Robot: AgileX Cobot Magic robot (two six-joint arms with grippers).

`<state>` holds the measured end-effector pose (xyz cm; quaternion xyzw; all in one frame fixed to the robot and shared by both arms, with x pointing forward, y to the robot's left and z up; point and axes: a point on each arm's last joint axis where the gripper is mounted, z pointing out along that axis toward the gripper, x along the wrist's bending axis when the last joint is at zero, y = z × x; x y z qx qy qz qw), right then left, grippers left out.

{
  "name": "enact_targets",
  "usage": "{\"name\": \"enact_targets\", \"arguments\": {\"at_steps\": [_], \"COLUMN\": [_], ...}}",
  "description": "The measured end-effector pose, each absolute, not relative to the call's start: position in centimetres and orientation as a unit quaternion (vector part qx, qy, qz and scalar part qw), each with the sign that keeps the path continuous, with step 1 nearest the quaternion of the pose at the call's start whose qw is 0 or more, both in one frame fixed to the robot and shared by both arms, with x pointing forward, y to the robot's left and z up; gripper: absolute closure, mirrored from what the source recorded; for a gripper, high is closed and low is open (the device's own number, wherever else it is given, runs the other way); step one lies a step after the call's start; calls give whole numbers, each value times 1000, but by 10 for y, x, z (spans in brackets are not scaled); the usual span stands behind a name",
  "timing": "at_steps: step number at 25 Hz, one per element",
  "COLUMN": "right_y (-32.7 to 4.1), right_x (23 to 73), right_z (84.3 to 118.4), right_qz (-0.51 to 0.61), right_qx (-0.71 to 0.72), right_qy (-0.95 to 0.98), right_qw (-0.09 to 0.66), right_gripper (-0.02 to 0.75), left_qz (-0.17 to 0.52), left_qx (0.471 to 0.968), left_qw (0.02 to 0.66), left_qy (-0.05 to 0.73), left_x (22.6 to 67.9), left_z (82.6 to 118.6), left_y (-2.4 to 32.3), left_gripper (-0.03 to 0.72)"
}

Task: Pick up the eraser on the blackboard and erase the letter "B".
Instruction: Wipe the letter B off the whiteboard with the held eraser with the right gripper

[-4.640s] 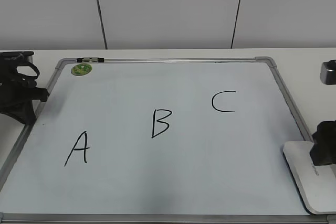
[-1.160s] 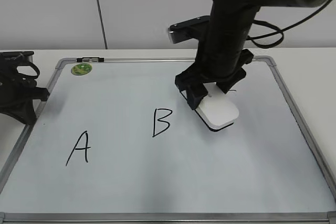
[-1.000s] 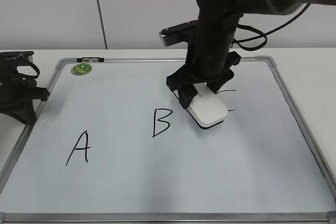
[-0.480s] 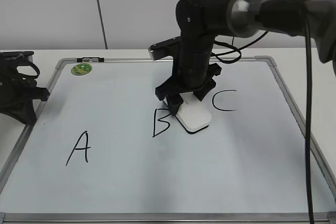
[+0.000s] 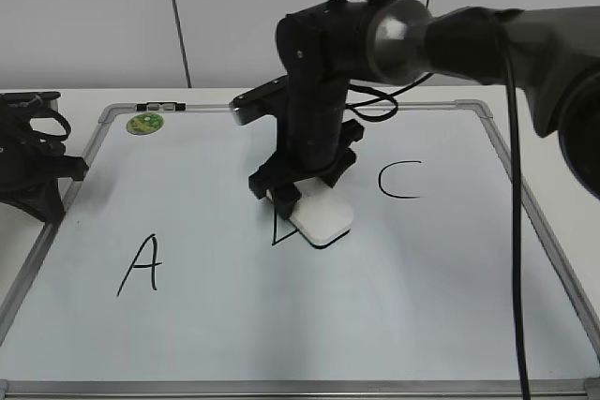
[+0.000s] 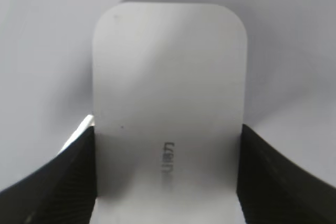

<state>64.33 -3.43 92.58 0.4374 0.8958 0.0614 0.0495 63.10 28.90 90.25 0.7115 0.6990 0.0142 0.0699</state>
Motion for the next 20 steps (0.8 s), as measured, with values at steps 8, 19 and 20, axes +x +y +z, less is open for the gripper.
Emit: {"name": "enact_targets", "arguments": {"at_steps": [8,19,20], "right_y": [25,33,33], "right_x": [598,592,593], "right_z": [924,926,927], "right_qz": [68,69,68], "right_qx": [354,343,344], "right_qy": [932,936,935], "right_qw": [42,45,45], "right_gripper": [196,196,196], "left_qz": [14,14,14], "left_qx": [712,712,712], "left_qw": [70,70,70], "left_qy": [699,699,699], "left_x": [631,631,631], "left_z": [903,903,903], "left_y": [289,289,289], "left_gripper": [678,678,678]}}
